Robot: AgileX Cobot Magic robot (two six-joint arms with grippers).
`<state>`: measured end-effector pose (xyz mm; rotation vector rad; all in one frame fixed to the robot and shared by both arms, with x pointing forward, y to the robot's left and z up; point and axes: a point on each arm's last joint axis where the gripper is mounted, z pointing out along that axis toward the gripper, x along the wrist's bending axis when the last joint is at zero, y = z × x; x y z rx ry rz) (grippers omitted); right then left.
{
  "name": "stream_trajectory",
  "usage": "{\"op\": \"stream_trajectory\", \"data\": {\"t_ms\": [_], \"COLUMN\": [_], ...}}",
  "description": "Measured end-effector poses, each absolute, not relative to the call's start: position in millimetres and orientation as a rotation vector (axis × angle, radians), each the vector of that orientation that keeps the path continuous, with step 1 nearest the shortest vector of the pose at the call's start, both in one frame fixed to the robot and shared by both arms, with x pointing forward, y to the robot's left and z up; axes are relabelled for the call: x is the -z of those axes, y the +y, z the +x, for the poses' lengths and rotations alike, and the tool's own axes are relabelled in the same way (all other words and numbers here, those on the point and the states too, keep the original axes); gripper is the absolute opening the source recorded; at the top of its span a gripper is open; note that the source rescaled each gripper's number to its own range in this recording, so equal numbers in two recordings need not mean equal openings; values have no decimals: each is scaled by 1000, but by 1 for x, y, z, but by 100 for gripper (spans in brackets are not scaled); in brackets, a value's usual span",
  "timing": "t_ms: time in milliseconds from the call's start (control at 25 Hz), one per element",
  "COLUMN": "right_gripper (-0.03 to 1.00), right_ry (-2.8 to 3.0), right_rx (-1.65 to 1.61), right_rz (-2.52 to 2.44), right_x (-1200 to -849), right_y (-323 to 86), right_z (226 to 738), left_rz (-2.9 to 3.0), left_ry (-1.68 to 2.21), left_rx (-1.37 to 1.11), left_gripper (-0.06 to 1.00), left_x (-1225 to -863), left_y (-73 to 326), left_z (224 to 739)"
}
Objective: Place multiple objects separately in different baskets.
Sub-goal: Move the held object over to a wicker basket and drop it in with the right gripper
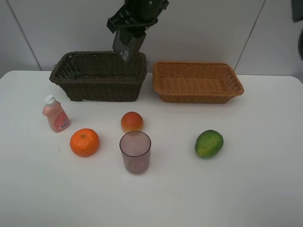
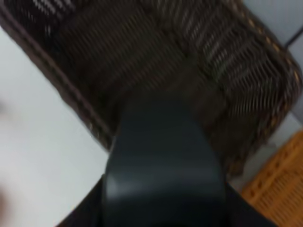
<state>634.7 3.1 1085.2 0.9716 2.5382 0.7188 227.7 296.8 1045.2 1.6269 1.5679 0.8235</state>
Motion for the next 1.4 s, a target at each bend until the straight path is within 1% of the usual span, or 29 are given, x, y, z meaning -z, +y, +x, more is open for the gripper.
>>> {"op": "stream_trajectory", "data": {"t_ms": [320, 560, 960, 1080, 1400], "right_gripper": [0, 0, 0, 0, 0], "right_ry": [2397, 2326, 2350, 2361, 2350], "right_rx": [-916, -932, -859, -842, -850], "right_rz": [903, 839, 816, 824, 821], "right_x": [-1057, -1031, -971, -960, -960], "right_y": [30, 38, 44, 43, 42], "right_z": [662, 678, 694, 696, 699], "left_rz": [1627, 1627, 1627, 1627, 1627], "left_ry": [1568, 1568, 1568, 1568, 1568], "left_rx": [-824, -824, -824, -824, -824], "left_gripper": [93, 93, 93, 93, 93], "left_x": [-1045, -1045, -1045, -1045, -1045], "left_y": [297, 297, 297, 297, 297], "left_z": [228, 228, 228, 228, 228]}}
